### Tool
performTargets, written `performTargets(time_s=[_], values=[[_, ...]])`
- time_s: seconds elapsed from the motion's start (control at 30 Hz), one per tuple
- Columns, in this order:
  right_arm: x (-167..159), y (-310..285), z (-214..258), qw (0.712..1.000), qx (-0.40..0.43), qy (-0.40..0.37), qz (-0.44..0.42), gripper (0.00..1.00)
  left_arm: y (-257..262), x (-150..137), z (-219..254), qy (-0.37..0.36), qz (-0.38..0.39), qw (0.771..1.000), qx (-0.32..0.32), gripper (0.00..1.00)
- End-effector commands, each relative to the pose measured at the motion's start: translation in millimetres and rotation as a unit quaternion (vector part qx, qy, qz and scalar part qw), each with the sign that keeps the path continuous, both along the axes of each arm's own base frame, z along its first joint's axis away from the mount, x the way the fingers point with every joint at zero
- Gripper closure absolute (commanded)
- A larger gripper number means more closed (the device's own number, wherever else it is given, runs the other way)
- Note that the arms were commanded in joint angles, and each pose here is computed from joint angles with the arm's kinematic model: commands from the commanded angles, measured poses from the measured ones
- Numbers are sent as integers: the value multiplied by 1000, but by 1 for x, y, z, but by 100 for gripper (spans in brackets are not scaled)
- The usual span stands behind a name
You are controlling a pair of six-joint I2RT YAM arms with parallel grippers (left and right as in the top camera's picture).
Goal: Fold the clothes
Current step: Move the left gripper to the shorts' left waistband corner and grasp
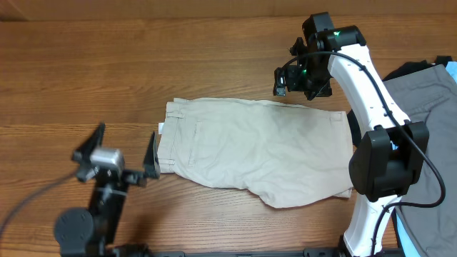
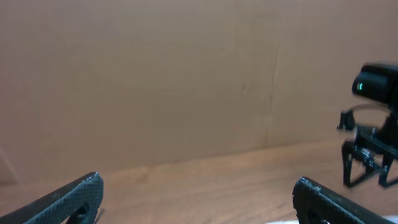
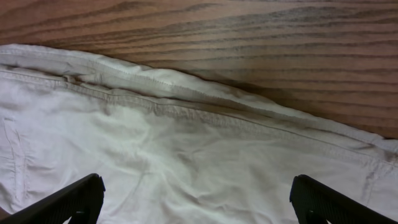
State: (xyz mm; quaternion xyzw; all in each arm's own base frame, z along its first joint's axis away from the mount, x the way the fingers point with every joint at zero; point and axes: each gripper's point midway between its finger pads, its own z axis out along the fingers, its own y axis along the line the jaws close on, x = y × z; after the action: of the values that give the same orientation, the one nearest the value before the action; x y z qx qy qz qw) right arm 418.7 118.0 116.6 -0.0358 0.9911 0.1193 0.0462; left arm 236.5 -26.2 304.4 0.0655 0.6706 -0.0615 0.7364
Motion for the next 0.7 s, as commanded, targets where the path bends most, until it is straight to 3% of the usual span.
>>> performTargets(time_s=[0.0, 0.17, 0.33, 0.47, 0.63, 0.67], values=[[4, -1, 5, 1000, 2, -9, -4, 0, -11, 38, 39, 76, -42, 996, 15, 0], [4, -1, 5, 1000, 2, -9, -4, 0, -26, 85, 31, 237, -107, 965, 23, 0], [4, -1, 5, 1000, 2, -9, -4, 0, -41, 121, -16, 444, -158, 881, 34, 0], [4, -1, 5, 1000, 2, -9, -4, 0, -44, 162, -68, 523, -156, 838, -4, 0], [4, -1, 5, 1000, 2, -9, -4, 0, -44, 176, -126, 589, -150, 794, -28, 0], [4, -1, 5, 1000, 2, -9, -4, 0, -43, 179, -146, 606, -152, 780, -23, 12]])
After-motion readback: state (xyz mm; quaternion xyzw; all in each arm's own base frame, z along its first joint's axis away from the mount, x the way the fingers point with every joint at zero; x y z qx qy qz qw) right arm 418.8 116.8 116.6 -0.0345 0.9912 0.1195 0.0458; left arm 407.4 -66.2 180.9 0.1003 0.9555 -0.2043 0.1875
